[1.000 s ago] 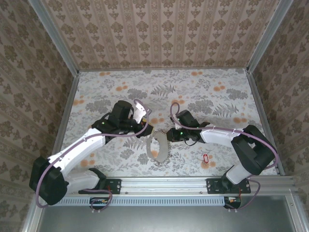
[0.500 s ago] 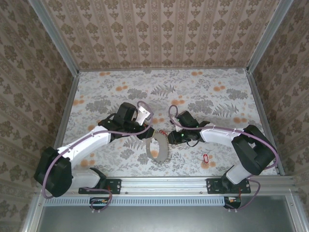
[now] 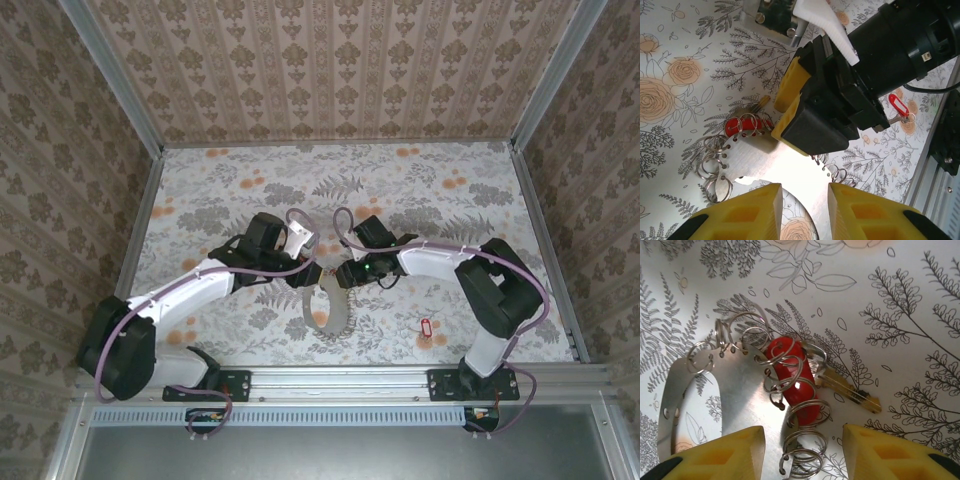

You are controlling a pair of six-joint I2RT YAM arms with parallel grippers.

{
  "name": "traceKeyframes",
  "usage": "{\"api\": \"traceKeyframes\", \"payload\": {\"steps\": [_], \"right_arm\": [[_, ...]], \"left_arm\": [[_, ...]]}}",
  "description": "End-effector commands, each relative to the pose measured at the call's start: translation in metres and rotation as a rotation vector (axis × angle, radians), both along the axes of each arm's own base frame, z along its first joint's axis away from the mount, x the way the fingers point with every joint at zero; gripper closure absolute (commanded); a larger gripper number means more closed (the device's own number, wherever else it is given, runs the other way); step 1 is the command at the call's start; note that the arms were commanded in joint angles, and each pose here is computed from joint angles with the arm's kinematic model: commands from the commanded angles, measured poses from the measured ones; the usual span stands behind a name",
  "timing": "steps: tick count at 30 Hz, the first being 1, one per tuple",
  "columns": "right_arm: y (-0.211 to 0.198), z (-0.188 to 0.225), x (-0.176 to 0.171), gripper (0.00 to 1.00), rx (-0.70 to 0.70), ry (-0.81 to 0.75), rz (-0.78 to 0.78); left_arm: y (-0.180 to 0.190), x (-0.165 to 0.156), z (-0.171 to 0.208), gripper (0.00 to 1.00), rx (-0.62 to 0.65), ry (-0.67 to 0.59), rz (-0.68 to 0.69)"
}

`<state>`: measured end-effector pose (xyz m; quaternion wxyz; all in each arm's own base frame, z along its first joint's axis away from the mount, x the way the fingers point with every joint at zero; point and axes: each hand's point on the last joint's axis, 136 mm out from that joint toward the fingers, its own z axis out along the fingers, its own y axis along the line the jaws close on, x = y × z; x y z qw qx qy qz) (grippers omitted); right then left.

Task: Put the keys on the keyring

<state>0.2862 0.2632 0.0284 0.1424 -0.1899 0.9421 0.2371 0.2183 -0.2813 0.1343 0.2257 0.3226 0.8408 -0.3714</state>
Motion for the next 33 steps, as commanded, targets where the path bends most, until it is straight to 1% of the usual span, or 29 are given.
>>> {"api": "traceKeyframes", "payload": {"steps": [1, 9, 15, 19, 29, 33], "right_arm": [[0.006, 0.000, -0.002, 0.52, 0.016, 0.029, 0.038], [0.016, 0.002, -0.014, 0.51, 0.092, 0.082, 0.079], [0.016, 0.006, -0.023, 0.54, 0.115, 0.098, 0.097], [0.014, 0.006, -0.027, 0.57, 0.117, 0.101, 0.102], [0.003, 0.004, -0.039, 0.61, 0.093, 0.111, 0.096], [0.000, 0.004, -0.041, 0.64, 0.083, 0.109, 0.094]], "left_arm": [[-0.003, -0.001, -0.002, 0.69, -0.031, 0.037, 0.002], [-0.002, -0.011, -0.025, 0.70, -0.047, 0.131, 0.018], [0.001, -0.008, -0.038, 0.71, -0.047, 0.173, 0.058], [0.001, -0.011, -0.041, 0.72, -0.057, 0.204, 0.050], [0.001, -0.010, -0.043, 0.73, -0.058, 0.216, 0.056], [0.000, -0.010, -0.043, 0.73, -0.060, 0.218, 0.055]]}}
